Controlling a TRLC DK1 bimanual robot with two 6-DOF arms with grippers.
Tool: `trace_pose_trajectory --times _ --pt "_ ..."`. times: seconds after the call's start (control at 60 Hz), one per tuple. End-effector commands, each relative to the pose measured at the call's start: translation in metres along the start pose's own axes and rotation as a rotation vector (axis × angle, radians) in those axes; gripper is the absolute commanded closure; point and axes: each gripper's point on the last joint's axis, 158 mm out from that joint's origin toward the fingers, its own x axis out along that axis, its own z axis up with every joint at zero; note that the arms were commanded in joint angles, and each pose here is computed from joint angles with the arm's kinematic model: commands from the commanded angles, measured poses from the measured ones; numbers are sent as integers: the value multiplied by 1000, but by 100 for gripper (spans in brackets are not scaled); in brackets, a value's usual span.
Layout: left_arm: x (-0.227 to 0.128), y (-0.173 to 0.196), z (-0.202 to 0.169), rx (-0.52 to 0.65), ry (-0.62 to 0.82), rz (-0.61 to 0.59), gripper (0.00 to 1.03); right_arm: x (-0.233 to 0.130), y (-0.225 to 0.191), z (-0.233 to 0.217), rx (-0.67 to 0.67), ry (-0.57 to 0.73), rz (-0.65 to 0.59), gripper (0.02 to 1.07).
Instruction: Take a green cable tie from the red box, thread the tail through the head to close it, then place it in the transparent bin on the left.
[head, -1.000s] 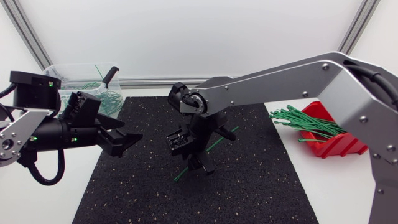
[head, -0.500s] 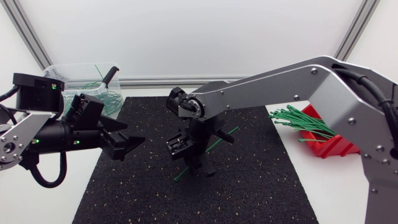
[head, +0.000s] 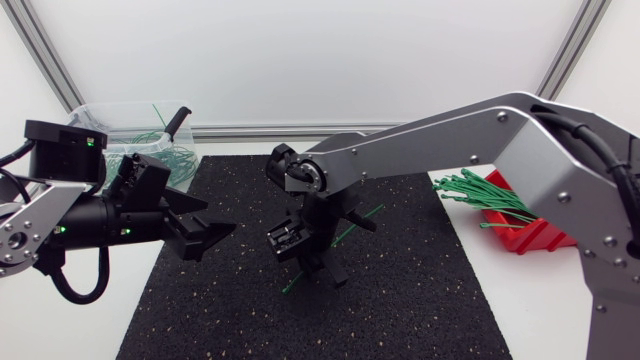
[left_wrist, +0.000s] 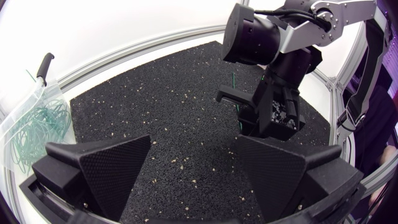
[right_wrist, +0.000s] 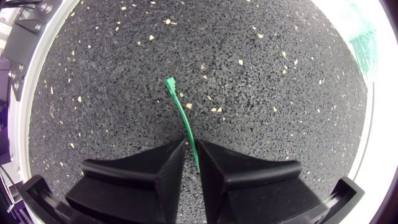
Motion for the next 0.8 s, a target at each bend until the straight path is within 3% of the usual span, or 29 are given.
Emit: trace_pose_trajectory --times 0.0,0.1,0.333,0.483,0.783 --pt "3 -5 -9 30 13 -18 7 21 21 -5 -22 32 97 93" --pt "3 -5 -10 40 16 -18 7 24 28 -6 -11 46 152 102" --pt "2 -8 -12 48 14 -22 7 1 19 5 75 -10 132 101" --pt "0 -16 -9 64 -1 -37 7 -46 2 13 201 -103 76 101" --pt "-26 -41 31 107 -172 -111 7 -167 -19 34 505 -414 -26 101"
